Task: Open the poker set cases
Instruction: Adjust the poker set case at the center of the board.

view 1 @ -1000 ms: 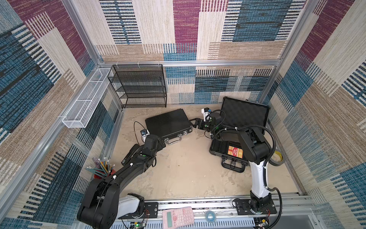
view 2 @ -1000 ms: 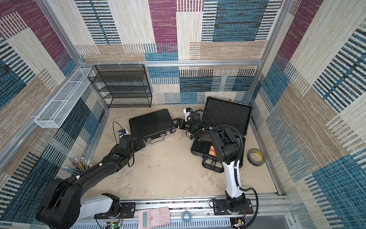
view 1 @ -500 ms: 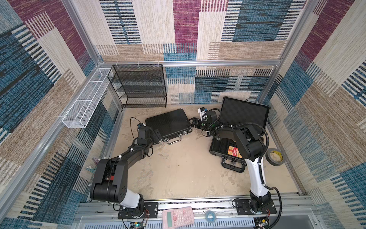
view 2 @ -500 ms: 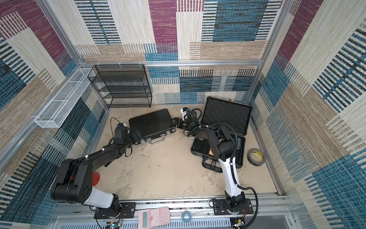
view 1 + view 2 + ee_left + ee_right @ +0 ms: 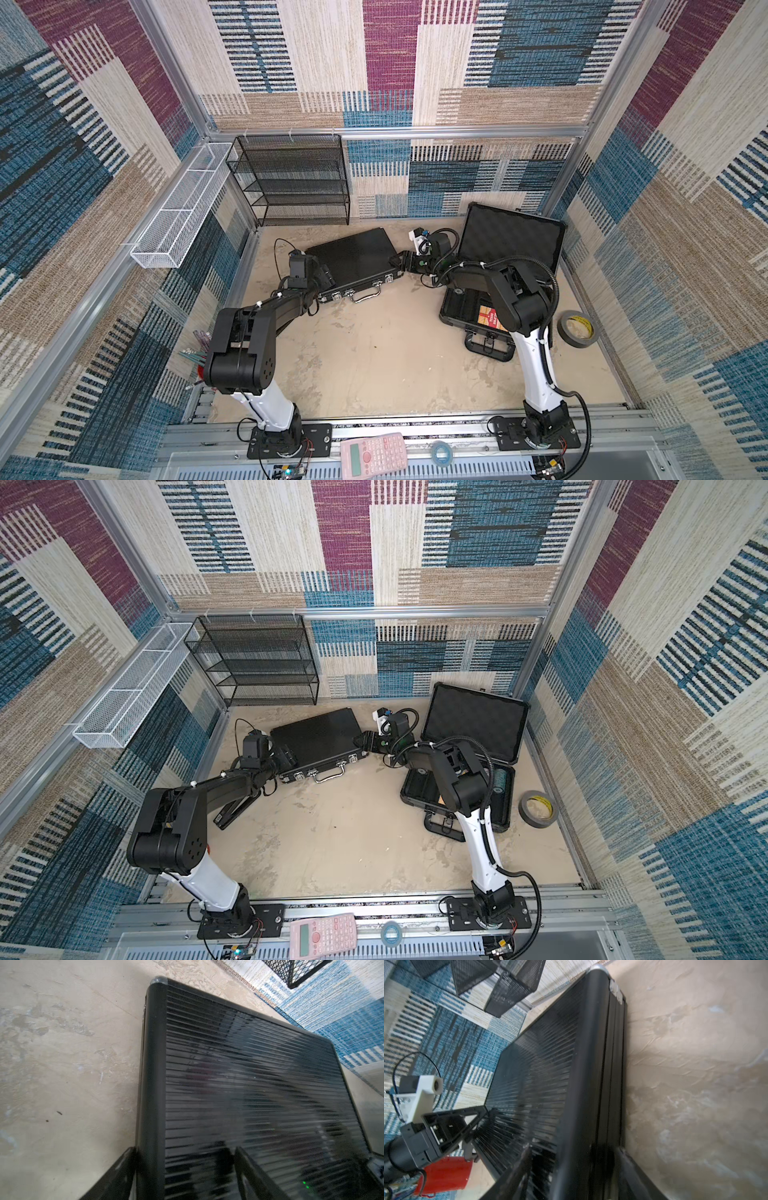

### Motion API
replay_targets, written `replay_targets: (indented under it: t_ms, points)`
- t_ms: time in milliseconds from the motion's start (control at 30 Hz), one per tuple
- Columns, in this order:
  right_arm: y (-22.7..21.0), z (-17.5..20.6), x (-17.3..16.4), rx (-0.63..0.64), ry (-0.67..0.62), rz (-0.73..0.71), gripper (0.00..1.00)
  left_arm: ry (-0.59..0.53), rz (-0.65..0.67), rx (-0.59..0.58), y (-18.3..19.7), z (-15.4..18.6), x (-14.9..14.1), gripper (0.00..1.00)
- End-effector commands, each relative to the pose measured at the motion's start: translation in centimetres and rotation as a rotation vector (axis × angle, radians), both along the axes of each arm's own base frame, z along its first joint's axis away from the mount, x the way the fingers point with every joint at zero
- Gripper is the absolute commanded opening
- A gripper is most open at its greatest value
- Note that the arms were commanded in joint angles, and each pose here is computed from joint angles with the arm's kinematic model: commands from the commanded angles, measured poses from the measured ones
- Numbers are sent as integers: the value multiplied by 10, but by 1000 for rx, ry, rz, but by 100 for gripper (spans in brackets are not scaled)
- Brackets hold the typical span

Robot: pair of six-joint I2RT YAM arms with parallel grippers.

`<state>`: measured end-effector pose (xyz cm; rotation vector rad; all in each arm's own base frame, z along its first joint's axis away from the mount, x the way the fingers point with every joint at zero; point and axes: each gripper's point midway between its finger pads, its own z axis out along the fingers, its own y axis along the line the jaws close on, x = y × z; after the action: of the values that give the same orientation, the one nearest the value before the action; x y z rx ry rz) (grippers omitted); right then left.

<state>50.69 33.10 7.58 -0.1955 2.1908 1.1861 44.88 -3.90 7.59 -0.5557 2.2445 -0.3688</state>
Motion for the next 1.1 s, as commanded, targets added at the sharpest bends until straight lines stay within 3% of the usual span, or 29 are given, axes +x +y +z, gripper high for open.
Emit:
replay_targets:
  t_ms: [0, 233, 733, 1067]
  points:
    - [7, 3, -10, 0, -10, 57, 56, -11, -165, -135, -39, 5, 2, 69]
    - [10, 5, -21, -13, -6, 81, 45, 17, -211, -194, -53, -2, 0, 61]
    - [-1, 16, -74, 8, 54, 19, 45, 48, -337, -250, -96, -12, -14, 56]
    - [-17, 19, -109, 32, 85, -44, 45, 74, -381, -265, -104, -24, -26, 57]
